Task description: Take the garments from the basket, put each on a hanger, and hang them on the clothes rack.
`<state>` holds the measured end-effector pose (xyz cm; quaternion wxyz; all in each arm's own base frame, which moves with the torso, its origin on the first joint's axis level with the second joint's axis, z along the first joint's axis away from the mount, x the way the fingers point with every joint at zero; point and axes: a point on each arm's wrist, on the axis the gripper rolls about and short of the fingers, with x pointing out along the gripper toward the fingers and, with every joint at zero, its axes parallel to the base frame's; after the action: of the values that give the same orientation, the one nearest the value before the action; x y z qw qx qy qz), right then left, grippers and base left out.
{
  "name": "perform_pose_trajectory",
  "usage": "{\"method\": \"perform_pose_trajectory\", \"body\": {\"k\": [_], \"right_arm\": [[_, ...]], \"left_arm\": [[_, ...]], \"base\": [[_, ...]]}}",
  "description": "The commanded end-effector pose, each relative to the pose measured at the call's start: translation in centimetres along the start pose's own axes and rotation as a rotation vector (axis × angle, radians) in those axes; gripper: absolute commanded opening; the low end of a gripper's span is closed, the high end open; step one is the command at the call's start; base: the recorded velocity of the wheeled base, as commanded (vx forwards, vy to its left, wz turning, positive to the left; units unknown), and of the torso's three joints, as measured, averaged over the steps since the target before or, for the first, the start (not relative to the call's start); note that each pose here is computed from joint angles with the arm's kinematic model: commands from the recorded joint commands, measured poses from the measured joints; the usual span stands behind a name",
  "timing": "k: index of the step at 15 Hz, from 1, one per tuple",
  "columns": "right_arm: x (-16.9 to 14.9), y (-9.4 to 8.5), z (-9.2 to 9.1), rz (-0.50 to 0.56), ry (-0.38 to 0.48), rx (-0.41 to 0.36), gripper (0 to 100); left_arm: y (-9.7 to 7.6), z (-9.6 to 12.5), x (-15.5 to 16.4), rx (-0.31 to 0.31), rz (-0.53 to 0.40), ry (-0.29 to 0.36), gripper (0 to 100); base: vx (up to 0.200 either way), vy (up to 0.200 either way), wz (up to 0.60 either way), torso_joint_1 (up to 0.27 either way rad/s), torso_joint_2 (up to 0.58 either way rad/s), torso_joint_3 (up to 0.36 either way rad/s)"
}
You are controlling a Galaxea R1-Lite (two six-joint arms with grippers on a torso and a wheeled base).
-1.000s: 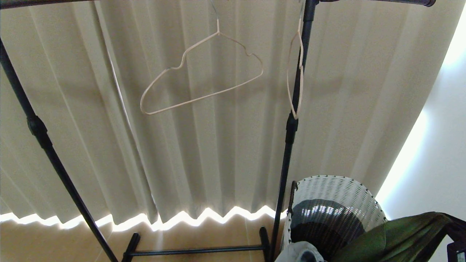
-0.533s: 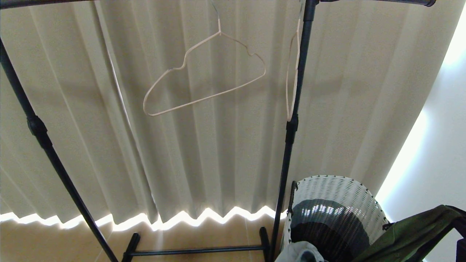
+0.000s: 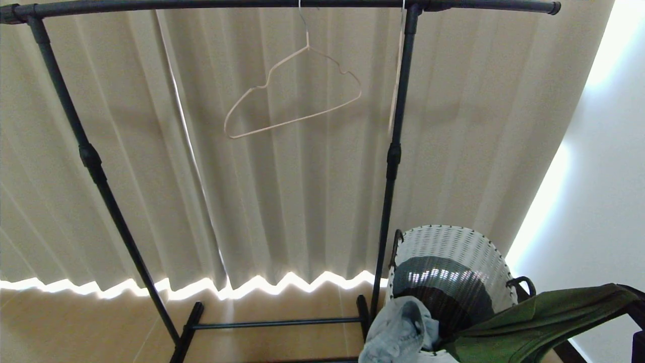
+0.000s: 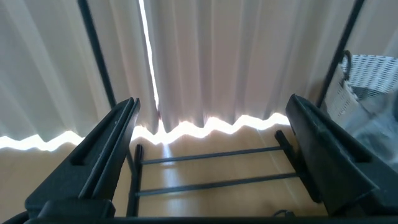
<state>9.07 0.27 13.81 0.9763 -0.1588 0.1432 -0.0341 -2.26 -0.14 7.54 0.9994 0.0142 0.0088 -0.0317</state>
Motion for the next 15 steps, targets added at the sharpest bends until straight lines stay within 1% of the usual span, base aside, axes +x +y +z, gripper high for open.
{"method": "perform_pose_trajectory", "body": {"k": [1,6,15], "right_arm": [[0.02,0.01,-0.01,0.001,0.002,-0.001,0],[0.02,0.04,-0.09,0.002,0.005,-0.002,0],[-0.07,0.07,-0.25,0.002,0.006,-0.002,0]], "left_arm": [[0.00,-0.01,0.00,0.000,-0.001,0.000,100],[0.00,-0.01,0.00,0.000,-0.001,0.000,100],[0.00,-0.01,0.00,0.000,-0.001,0.000,100]], "base": [[0.000,0.000,0.00,0.000,0.00,0.000],[0.000,0.000,0.00,0.000,0.00,0.000],[0.000,0.200,0.00,0.004,0.00,0.001]]}}
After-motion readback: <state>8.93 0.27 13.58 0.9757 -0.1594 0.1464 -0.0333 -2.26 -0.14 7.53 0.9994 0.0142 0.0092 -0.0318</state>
